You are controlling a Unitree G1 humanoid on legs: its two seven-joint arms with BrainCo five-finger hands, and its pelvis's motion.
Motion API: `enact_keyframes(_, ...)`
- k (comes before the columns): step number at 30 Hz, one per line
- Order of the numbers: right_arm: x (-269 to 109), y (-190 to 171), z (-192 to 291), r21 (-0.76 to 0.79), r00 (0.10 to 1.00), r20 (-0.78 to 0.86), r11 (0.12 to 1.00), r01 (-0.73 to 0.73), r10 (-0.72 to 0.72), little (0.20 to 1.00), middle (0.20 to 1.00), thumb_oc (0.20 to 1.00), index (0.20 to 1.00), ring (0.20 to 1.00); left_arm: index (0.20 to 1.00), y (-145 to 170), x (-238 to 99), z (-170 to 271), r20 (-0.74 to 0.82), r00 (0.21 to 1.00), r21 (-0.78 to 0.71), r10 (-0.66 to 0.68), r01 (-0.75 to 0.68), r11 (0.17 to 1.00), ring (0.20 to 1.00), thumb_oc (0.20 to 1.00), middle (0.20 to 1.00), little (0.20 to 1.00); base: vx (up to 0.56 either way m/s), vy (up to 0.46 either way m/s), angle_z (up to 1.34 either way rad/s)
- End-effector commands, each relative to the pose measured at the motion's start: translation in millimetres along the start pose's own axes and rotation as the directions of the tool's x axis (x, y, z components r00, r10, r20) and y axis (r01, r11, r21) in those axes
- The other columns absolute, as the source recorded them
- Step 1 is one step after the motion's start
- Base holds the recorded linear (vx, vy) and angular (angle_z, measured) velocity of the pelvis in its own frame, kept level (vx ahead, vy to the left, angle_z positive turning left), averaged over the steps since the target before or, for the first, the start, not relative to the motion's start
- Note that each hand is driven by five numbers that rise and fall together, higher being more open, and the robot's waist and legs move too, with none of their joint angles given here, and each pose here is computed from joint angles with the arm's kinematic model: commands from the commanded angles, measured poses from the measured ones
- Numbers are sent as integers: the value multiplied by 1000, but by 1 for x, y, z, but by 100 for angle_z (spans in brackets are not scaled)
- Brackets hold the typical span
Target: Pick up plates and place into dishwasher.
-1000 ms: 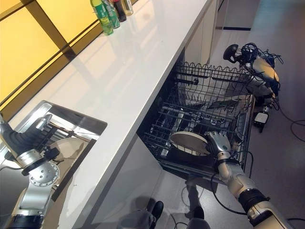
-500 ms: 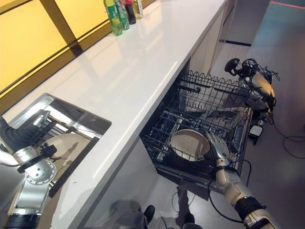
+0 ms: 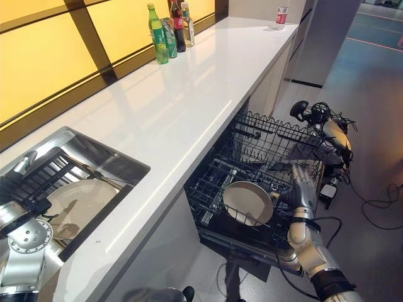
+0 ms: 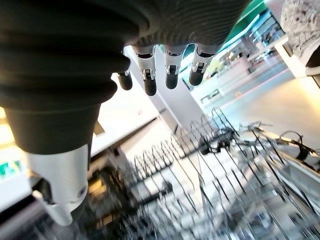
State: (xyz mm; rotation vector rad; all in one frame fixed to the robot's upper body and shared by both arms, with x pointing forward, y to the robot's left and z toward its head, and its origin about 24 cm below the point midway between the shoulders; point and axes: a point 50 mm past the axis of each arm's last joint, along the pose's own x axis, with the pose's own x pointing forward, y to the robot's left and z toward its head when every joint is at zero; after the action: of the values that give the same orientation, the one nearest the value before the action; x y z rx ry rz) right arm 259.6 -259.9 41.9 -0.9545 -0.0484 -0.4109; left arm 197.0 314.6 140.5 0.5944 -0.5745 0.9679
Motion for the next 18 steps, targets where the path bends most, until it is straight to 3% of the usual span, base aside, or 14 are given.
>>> enact_keyframes(1, 18, -42, 31, 103, 968, 154, 977, 185, -199, 1000, 1000, 1000, 1000, 1000, 1000, 9, 10, -5, 19, 999, 52, -47, 46, 998, 1000, 1000, 1000, 1000, -76, -26, -1)
enact_keyframes(9, 24, -67, 65, 207, 911, 299, 951, 228, -284, 1000, 1000, 1000, 1000, 1000, 1000, 4, 8, -34, -125, 969, 170, -212, 232, 958, 1000, 1000, 1000, 1000, -59, 3, -1)
enact_keyframes(14, 30, -77, 82, 247, 886, 364, 947, 206, -288, 1000, 1000, 1000, 1000, 1000, 1000, 1, -3, -69, -335, 869, 219, -363, 447, 867, 1000, 1000, 1000, 1000, -13, 41, -1)
enact_keyframes(18, 33, -77, 87, 253, 883, 381, 949, 186, -274, 1000, 1000, 1000, 1000, 1000, 1000, 7, -9, -92, -478, 783, 235, -398, 550, 801, 1000, 1000, 1000, 1000, 54, 153, -16)
